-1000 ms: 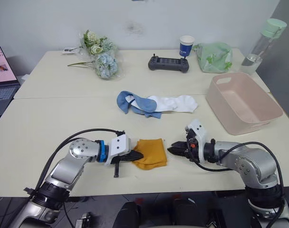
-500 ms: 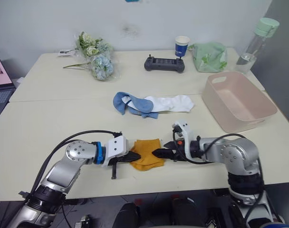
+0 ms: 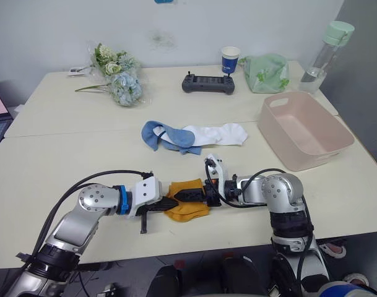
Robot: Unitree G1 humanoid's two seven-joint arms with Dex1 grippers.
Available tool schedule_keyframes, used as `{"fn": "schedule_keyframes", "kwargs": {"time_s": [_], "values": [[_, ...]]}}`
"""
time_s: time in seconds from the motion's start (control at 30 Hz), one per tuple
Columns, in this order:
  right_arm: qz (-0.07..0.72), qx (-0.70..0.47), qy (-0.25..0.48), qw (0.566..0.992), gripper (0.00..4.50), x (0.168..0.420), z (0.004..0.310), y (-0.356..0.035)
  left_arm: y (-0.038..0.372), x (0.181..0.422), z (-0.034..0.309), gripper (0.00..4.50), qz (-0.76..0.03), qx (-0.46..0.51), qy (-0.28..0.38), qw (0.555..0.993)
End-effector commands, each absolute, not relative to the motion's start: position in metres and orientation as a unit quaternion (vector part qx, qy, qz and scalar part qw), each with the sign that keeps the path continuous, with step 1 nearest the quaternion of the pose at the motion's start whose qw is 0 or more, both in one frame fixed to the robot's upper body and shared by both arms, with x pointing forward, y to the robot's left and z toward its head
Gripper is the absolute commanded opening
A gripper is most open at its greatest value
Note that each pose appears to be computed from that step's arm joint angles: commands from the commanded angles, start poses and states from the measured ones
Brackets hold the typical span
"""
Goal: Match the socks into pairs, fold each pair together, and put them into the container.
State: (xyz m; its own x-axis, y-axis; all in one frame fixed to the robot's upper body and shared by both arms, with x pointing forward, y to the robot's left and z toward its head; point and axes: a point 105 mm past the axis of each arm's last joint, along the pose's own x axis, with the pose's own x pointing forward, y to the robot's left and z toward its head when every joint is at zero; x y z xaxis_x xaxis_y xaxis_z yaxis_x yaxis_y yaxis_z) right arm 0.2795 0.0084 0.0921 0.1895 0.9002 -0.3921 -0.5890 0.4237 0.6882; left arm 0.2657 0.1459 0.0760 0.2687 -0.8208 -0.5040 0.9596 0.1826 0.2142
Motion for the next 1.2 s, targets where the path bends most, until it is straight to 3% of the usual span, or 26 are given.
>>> {"fn": "schedule_keyframes", "kwargs": {"time_s": [0.03,0.33,0.4,0.53,0.6,0.8,1.07,1.2], "values": [[0.513,0.202,0.386,0.739,3.54,0.279,0.096,0.013,0.157,0.271,0.074,0.00,-0.562,0.247,0.154,0.774],[0.502,0.214,0.368,0.753,0.44,0.281,0.099,0.011,0.145,0.267,0.092,0.00,-0.579,0.168,0.122,0.788],[0.491,0.215,0.363,0.762,0.03,0.282,0.099,0.004,0.142,0.272,0.101,0.00,-0.571,0.146,0.114,0.800],[0.466,0.203,0.335,0.793,0.03,0.287,0.105,-0.016,0.132,0.278,0.119,0.00,-0.570,0.083,0.126,0.808],[0.453,0.189,0.307,0.815,0.00,0.288,0.116,-0.032,0.116,0.284,0.139,0.18,-0.579,0.076,0.099,0.806],[0.409,0.195,0.241,0.858,0.00,0.285,0.139,-0.076,0.064,0.292,0.195,1.74,-0.622,0.054,0.038,0.780],[0.322,0.186,0.124,0.920,0.00,0.270,0.170,-0.137,0.019,0.306,0.247,4.31,-0.637,0.084,-0.014,0.766],[0.271,0.162,0.048,0.948,0.00,0.272,0.203,-0.172,0.004,0.302,0.261,4.48,-0.660,0.079,-0.032,0.747]]}}
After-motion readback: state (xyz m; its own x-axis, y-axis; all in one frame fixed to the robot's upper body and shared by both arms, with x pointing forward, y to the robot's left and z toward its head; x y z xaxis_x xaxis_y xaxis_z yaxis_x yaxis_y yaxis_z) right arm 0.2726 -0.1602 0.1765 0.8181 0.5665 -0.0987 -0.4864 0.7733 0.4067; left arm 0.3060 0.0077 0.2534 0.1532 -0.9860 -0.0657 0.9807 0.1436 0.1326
